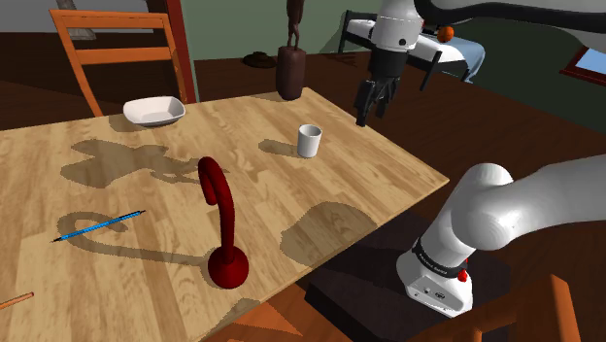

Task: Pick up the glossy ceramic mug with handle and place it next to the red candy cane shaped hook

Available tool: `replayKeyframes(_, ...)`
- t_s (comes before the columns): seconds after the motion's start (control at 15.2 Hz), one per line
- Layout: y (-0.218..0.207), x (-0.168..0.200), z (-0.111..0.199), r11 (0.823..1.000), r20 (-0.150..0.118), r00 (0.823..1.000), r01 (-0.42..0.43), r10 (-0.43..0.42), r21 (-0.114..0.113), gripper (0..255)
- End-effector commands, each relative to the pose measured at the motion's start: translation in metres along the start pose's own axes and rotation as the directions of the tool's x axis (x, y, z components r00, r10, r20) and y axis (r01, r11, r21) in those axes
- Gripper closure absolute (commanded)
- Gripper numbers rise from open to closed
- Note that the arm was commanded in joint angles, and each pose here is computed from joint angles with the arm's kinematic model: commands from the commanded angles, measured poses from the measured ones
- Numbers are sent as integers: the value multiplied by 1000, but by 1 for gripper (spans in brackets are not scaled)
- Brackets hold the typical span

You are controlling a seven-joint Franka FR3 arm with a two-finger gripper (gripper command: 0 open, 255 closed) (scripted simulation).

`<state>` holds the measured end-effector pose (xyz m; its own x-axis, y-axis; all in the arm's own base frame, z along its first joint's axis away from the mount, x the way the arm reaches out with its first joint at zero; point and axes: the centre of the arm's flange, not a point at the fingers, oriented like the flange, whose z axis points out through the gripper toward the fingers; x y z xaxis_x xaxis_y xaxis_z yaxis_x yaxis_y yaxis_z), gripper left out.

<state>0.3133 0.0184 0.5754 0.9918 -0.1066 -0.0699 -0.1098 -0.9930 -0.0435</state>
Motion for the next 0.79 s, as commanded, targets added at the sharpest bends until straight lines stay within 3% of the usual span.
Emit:
replayKeyframes(0.0,0,0,0,1000,0,1000,0,0,0,0)
replayKeyframes(0.73,23,117,75,999,-21,999,-27,26,-44,0)
